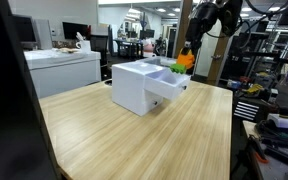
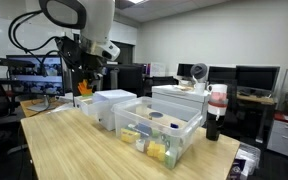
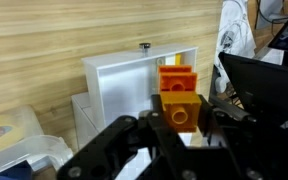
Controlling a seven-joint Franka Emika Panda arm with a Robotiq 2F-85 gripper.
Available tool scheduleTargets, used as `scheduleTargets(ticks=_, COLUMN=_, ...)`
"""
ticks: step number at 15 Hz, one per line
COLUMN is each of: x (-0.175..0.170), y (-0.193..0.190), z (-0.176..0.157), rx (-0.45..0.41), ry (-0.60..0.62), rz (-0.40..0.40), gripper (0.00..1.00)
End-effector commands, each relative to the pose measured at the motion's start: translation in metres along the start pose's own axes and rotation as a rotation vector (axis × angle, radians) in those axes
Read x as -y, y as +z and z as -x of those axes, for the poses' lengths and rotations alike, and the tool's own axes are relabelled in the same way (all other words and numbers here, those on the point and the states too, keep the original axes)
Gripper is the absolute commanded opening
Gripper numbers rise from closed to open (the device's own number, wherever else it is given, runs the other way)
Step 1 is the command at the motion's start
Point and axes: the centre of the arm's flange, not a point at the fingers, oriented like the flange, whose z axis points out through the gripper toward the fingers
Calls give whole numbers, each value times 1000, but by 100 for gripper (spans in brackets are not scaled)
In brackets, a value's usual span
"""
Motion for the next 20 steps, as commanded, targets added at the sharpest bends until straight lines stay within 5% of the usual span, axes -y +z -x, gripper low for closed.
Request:
scheduleTargets(ticks=1, x=-6, y=12, z=4, rx=13, ry=-37, rz=-74, gripper=11)
scheduleTargets(ticks=14, x=-21, y=39, z=-27, rx=40, ry=-47, rz=-107, gripper=15)
scheduleTargets(ticks=15, x=-21, y=41, z=-30, rx=47, ry=-52, rz=-99, gripper=60)
scheduleTargets(ticks=20, x=-22, y=45, z=-34, rx=77, ry=-49, rz=-83, gripper=89)
